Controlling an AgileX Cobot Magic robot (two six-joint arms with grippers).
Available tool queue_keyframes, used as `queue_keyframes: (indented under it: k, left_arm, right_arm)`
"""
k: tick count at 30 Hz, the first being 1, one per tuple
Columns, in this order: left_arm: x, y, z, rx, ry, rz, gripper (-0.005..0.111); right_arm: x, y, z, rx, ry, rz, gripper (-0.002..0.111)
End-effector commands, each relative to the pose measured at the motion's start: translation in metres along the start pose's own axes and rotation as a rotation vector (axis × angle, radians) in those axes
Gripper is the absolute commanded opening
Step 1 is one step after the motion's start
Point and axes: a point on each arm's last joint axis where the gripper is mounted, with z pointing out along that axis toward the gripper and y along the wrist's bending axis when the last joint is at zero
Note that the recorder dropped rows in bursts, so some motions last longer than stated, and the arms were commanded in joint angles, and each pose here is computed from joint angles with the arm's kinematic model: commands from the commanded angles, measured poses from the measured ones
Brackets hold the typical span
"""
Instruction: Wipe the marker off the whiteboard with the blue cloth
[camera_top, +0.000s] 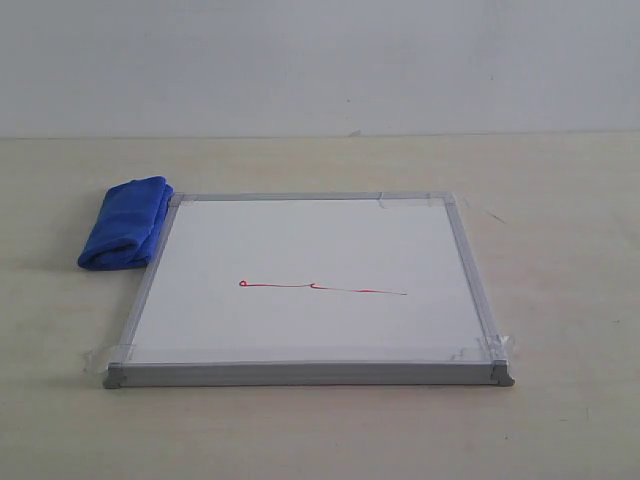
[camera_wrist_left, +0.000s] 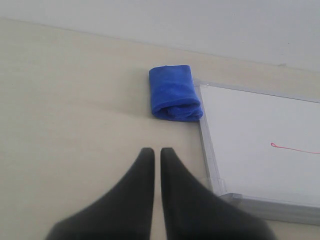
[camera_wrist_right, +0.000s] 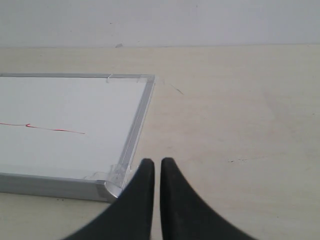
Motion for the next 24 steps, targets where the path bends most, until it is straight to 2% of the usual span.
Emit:
queue_keyframes:
  k: [1,18,24]
  left_arm:
    - [-0.002,0.000,-0.001,0.003,-0.017,-0.008,0.004]
    - [-0.002,-0.001,-0.001,0.003,-0.019,-0.008,0.004]
    - [-0.023,-0.006,-0.008,0.043,-0.112,-0.066,0.004]
  right_arm:
    - [-0.001,0.000,0.000,0.002,-0.011,-0.010,0.001]
    - [-0.001,0.000,0.000,0.002,-0.011,-0.010,0.001]
    - [-0.001,0.000,0.000,0.002,-0.011,-0.010,0.001]
